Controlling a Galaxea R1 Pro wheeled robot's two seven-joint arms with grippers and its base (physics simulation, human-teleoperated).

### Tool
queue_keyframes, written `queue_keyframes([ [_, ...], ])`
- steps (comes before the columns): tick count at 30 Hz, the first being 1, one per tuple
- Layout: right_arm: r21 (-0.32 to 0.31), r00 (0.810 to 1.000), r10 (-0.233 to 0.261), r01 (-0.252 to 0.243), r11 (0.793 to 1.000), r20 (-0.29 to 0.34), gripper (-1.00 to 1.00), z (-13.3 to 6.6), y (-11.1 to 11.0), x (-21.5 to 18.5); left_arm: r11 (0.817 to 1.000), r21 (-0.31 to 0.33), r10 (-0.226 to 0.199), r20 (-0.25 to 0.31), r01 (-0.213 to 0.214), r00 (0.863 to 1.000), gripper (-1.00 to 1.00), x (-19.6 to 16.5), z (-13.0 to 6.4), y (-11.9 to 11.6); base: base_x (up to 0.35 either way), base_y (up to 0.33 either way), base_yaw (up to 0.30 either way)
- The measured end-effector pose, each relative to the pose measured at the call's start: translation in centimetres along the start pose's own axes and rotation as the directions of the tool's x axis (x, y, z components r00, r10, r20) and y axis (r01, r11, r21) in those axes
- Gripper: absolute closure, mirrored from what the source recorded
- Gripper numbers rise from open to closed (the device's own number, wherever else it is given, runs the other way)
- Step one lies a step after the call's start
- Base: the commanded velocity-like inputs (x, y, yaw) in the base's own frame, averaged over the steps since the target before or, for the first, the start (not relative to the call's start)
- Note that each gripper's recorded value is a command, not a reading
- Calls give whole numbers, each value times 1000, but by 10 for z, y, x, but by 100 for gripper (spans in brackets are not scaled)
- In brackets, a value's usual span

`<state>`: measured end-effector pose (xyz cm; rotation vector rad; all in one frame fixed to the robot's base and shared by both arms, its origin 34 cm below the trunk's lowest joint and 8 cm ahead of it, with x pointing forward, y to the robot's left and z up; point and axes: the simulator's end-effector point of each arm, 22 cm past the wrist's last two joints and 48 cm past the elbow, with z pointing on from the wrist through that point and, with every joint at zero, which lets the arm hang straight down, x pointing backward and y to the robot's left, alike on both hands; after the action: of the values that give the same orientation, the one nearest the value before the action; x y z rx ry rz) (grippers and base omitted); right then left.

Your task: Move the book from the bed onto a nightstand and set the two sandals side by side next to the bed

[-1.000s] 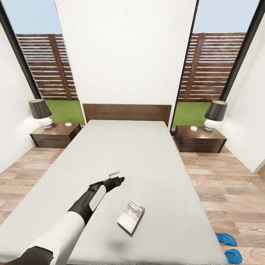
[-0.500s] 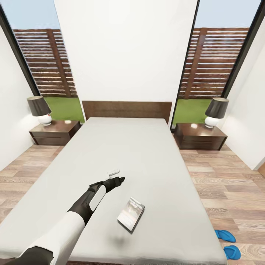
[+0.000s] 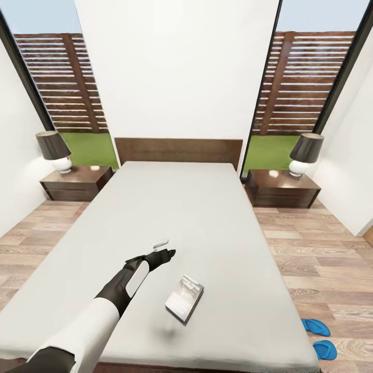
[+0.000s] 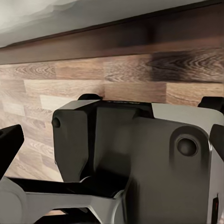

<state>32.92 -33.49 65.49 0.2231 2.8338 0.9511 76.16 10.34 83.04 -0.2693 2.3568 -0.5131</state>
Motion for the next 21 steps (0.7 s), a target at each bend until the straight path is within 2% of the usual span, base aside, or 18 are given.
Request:
queue_keyframes([
  [21, 6, 1000, 16, -16, 1000, -23, -100, 3, -5, 10, 1000, -11, -9, -29, 9, 1000, -100, 16, 11, 9, 0, 0, 0],
])
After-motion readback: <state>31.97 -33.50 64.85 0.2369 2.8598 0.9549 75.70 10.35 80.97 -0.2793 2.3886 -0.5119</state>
